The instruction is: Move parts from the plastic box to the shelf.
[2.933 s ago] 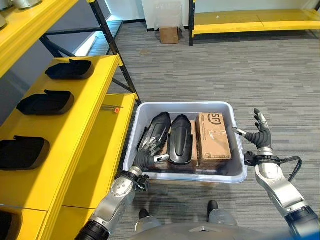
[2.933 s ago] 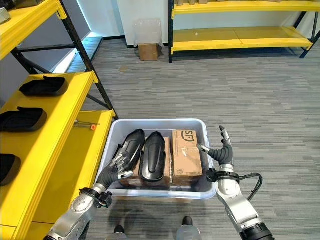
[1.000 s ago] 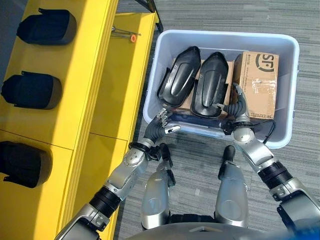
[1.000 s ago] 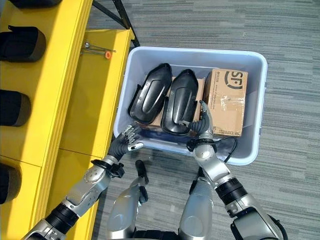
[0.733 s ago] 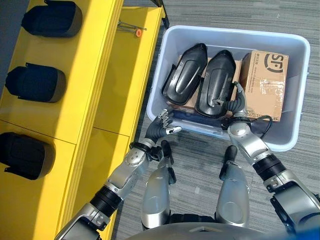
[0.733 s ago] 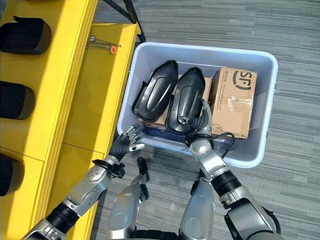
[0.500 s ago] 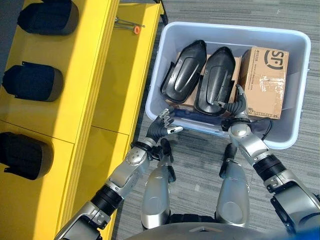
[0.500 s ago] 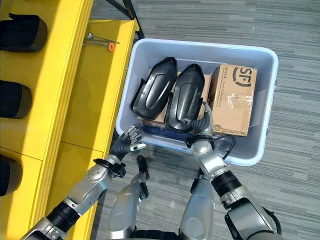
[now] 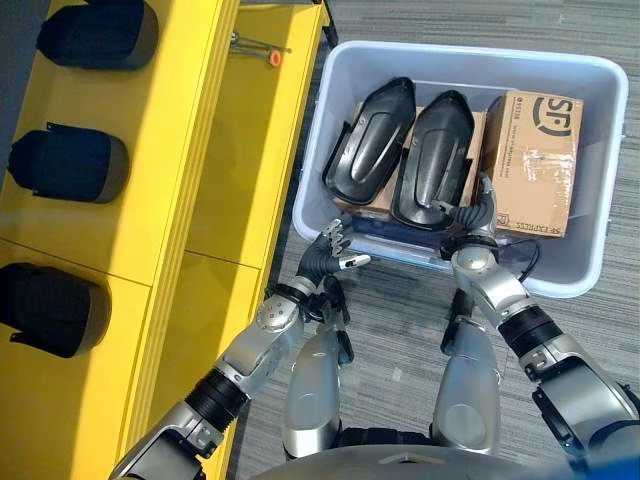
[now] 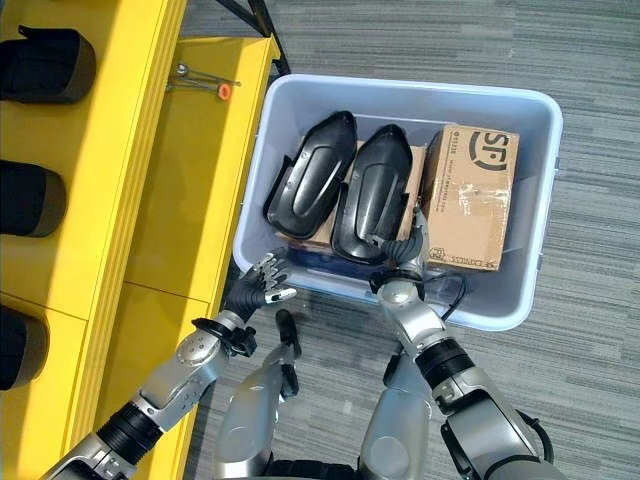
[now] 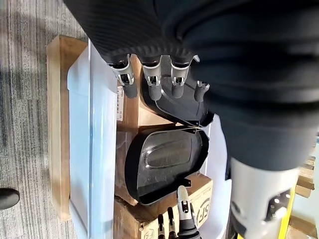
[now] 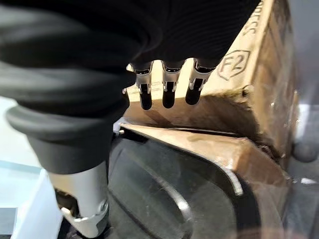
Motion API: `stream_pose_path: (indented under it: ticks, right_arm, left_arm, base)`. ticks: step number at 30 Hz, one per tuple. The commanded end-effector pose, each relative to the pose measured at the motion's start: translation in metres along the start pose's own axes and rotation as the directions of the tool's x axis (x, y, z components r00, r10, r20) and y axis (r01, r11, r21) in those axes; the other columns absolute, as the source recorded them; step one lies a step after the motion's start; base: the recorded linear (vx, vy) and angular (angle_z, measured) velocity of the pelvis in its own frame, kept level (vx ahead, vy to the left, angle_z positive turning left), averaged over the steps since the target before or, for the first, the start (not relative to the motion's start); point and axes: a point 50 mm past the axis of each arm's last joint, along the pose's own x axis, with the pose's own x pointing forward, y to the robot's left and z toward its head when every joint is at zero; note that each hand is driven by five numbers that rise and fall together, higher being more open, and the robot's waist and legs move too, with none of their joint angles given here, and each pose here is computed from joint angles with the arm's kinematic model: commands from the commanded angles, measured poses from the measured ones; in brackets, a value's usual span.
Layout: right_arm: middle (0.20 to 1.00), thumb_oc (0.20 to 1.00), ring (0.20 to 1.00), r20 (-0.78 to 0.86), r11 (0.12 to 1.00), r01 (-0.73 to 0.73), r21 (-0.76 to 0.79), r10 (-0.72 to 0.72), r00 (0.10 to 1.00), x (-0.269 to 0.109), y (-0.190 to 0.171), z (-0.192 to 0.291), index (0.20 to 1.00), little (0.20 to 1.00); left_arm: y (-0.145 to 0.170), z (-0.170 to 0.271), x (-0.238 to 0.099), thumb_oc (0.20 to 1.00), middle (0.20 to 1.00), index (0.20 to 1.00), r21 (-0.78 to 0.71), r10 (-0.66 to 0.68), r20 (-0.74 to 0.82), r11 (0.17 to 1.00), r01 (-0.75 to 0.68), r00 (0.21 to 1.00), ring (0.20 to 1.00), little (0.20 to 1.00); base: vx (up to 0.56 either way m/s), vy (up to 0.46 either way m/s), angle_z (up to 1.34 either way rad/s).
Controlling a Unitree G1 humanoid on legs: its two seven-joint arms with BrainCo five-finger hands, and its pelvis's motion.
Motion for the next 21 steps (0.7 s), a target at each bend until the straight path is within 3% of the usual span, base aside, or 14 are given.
stream_pose_path:
  ticks: [1, 21]
  right_arm:
    - [1.000, 1.000, 1.000, 0.029, 0.995, 0.021, 0.097, -0.024, 0.999, 0.009, 0.000, 0.019, 1.000, 1.000]
    - [1.000, 1.000, 1.000, -0.086, 0.982, 0.184, -0.054, -0.188, 0.978, 0.060, -0.042, 0.026, 1.000, 1.000]
  left_arm:
    - [-0.013, 0.015, 0.003, 1.000, 1.000, 1.000, -0.030, -0.053, 0.092, 0.998, 0.056, 0.994, 1.000, 1.000]
    - [-0.016, 0.014, 0.005, 1.000, 1.000, 1.000, -0.019, -0.102, 0.067, 0.994, 0.104, 0.993, 1.000, 1.000]
  base:
    - [0.00, 0.000, 0.00]
    - [0.02, 0.017, 0.05]
